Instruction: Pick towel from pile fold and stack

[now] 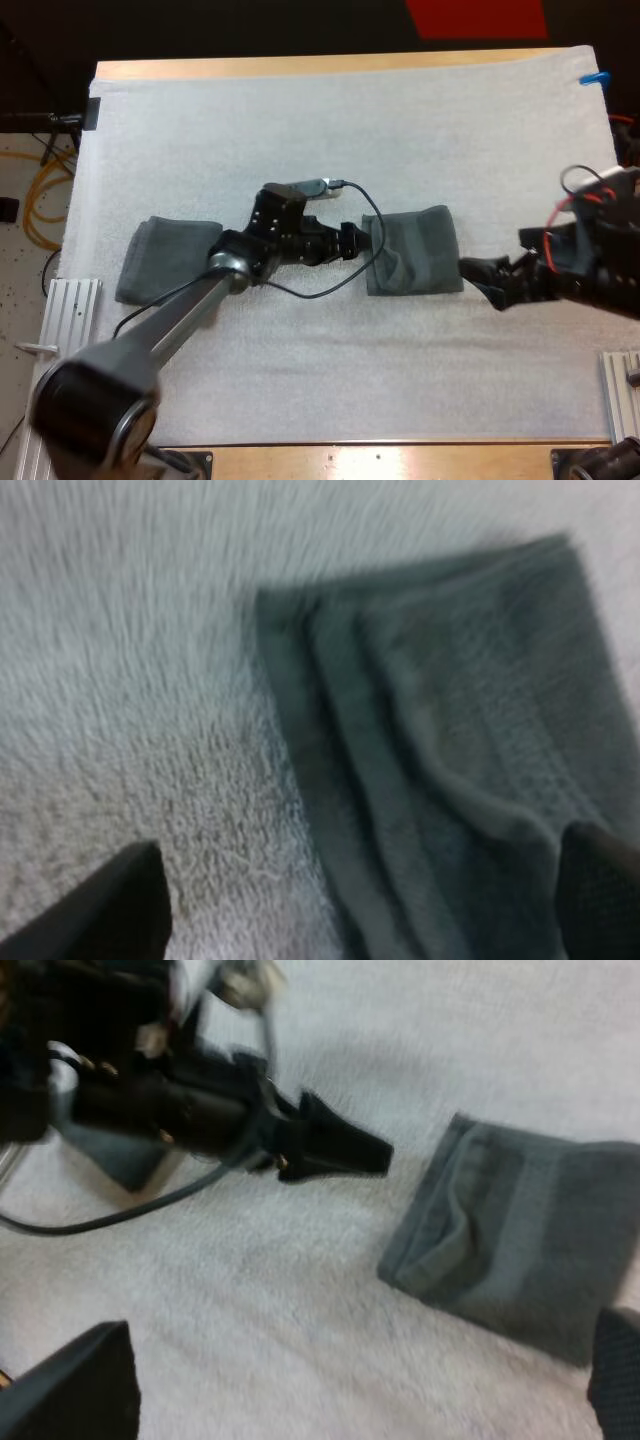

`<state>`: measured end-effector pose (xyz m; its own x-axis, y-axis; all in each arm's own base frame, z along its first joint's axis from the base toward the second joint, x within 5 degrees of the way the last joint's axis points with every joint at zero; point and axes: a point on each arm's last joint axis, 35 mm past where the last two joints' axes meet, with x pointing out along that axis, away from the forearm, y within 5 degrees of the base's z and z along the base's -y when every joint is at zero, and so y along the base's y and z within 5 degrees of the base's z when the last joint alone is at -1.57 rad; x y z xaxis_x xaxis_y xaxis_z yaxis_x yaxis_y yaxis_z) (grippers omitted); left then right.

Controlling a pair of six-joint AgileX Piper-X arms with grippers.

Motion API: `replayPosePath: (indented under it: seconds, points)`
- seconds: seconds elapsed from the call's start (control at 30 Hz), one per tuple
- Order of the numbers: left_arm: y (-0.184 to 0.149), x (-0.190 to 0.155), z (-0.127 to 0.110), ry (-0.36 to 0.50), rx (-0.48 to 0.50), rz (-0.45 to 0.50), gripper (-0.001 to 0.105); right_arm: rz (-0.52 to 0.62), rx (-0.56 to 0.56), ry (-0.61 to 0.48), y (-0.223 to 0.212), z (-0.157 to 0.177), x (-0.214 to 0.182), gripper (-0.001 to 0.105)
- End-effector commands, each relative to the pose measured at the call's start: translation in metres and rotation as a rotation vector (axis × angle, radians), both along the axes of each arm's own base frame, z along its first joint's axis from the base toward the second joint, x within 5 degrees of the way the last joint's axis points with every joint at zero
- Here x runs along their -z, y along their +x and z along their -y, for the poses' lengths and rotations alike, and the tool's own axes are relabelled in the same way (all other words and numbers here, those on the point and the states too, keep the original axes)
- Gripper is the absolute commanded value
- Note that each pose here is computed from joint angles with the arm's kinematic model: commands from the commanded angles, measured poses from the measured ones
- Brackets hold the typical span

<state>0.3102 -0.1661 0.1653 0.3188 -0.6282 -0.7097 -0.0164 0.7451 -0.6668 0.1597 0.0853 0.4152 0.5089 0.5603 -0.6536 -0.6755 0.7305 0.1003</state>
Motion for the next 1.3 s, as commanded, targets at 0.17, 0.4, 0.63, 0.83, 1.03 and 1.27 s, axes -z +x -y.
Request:
replayPosePath:
  seconds: [0.17,0.4,0.63,0.83,1.03,1.27]
  points:
    - [0.019,0.026,0.012,-0.038,0.011,-0.08,0.075,0.01,0.068,-0.018,-0.024,0.013,-0.007,0.087]
    - [0.033,0.032,0.026,-0.061,0.054,-0.153,0.075,0.036,0.149,-0.062,-0.031,0.02,-0.009,0.087]
    - [0.031,0.032,0.052,0.012,0.076,-0.181,0.075,0.039,0.156,-0.068,-0.031,0.02,-0.009,0.087]
    - [0.031,0.032,0.069,0.021,0.114,-0.218,0.072,0.039,0.156,-0.068,-0.031,0.02,-0.009,0.087]
    - [0.031,0.033,0.07,0.025,0.114,-0.219,0.039,0.022,0.159,-0.073,-0.032,0.021,-0.008,0.087]
    - [0.031,0.027,0.067,0.031,0.135,-0.194,0.0,0.009,0.158,-0.08,-0.033,0.021,-0.007,0.087]
